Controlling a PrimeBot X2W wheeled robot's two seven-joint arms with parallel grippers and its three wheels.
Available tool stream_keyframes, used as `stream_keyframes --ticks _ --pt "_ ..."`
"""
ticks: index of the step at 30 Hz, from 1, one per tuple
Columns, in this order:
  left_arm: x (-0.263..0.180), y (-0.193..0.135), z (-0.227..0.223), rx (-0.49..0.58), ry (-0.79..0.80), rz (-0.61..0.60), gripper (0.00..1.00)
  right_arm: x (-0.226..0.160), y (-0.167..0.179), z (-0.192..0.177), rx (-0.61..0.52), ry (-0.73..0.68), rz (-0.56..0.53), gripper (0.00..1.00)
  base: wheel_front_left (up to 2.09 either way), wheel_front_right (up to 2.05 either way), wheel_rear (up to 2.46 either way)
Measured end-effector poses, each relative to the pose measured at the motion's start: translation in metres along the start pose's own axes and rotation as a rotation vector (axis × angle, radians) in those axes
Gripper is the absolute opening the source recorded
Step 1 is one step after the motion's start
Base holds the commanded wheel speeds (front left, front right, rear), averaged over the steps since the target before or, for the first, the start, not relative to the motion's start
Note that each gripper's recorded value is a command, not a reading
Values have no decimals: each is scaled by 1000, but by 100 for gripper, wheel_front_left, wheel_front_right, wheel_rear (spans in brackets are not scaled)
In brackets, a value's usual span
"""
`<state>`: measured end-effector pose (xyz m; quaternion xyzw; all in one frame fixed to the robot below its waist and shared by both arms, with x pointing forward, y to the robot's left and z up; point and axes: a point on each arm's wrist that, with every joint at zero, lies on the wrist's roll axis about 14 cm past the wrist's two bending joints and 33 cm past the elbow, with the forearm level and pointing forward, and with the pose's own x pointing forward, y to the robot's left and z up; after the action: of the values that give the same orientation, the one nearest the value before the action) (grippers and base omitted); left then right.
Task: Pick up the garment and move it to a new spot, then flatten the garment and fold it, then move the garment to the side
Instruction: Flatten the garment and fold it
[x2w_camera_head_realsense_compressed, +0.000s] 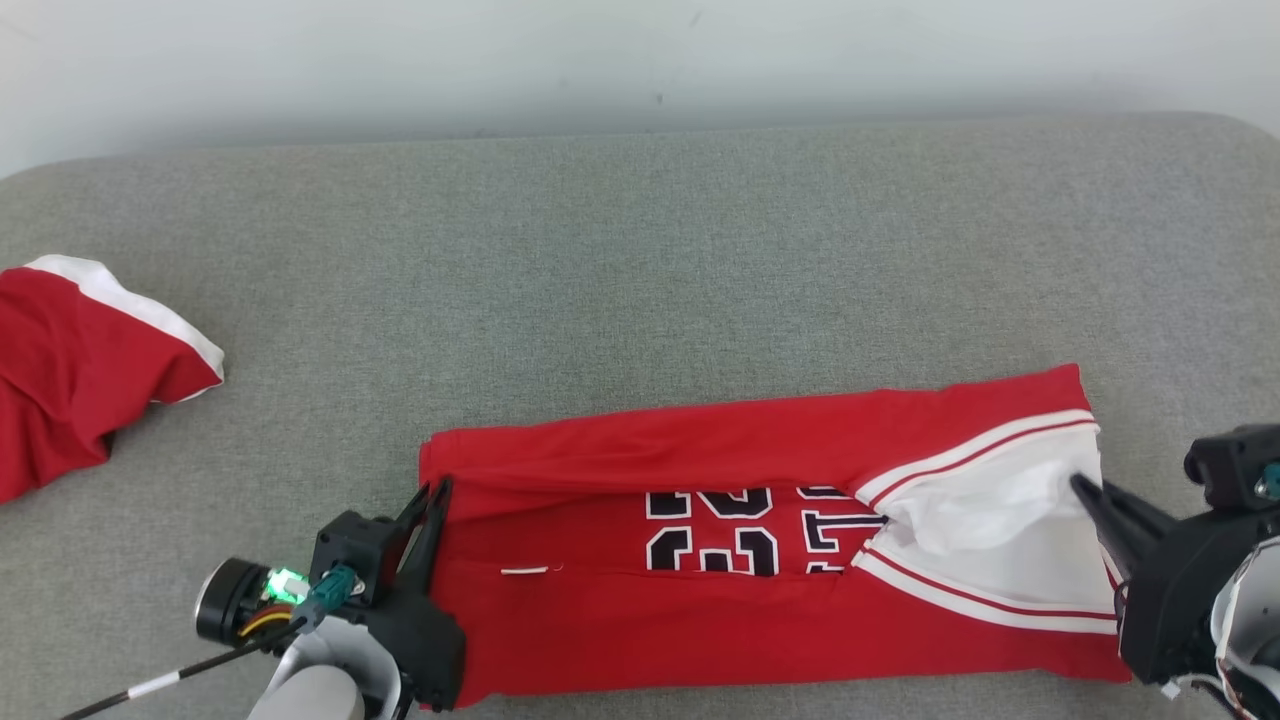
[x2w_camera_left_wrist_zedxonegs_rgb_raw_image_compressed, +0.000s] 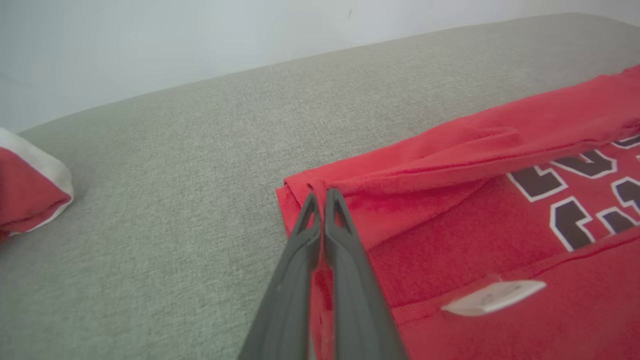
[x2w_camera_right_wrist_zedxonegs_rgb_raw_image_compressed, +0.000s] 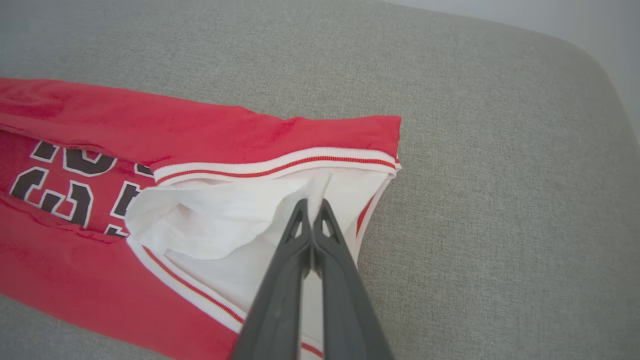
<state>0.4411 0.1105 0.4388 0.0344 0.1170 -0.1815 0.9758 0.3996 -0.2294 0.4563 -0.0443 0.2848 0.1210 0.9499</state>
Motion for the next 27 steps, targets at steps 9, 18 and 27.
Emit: stream_keyframes --ticks 9,18,27 --pt "-18 7 -21 -53 47 64 14 -12 17 -29 27 89 17 0 0 0 0" --pt "-23 10 -10 -108 -18 110 100 -18 21 -41 54 102 14 100 0 0 0" --pt "-53 13 43 -233 -249 179 100 -32 25 -31 112 18 2 100 0 0 0"
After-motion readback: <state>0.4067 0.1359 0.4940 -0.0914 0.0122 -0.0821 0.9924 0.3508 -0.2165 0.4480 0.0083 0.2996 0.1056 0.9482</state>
